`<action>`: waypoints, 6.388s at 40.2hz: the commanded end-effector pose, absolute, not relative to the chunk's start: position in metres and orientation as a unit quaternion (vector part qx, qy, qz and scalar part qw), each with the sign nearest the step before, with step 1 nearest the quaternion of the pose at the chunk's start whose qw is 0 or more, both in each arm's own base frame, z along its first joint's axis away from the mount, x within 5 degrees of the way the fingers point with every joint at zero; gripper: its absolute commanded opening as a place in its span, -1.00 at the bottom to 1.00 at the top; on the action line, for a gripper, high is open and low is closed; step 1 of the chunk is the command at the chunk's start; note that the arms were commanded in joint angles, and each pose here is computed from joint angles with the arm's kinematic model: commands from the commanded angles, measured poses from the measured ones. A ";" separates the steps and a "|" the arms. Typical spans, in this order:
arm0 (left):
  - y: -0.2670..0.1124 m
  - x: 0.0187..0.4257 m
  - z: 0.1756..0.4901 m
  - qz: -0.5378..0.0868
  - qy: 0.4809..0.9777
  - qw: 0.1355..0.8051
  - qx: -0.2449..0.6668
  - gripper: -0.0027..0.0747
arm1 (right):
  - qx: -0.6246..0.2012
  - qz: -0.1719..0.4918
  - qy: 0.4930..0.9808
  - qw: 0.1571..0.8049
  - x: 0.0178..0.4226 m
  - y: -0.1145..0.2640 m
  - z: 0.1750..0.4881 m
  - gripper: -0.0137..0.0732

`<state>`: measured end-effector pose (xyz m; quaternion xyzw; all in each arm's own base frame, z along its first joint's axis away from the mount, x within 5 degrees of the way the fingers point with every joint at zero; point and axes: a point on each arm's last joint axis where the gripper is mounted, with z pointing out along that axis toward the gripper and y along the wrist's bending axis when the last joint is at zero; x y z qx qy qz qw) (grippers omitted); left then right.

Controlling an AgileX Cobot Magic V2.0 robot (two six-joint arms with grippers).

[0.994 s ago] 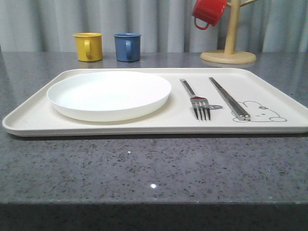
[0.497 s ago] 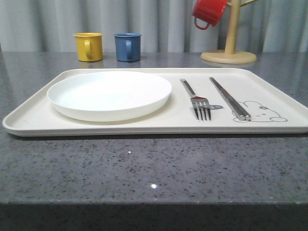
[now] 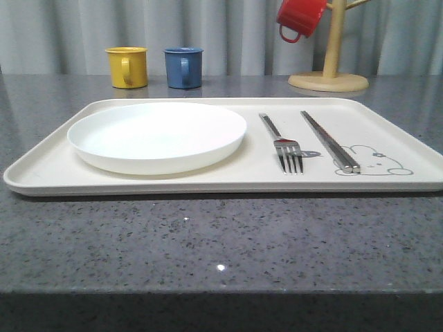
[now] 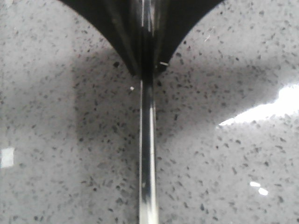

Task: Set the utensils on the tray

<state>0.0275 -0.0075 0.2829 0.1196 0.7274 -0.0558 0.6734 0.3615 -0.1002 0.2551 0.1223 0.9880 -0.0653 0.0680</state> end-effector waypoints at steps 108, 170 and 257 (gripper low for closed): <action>-0.008 0.027 0.298 -0.065 0.695 0.707 0.109 -0.98 | -0.033 0.078 0.931 0.356 0.287 0.070 0.419 -0.85; -0.008 0.027 0.298 -0.065 0.695 0.707 0.109 -0.98 | -0.056 0.104 0.739 0.664 0.057 0.013 0.296 -0.85; 0.001 0.054 0.202 0.028 0.710 0.703 0.014 -0.98 | -0.058 0.072 0.730 0.677 0.061 0.011 0.275 -0.85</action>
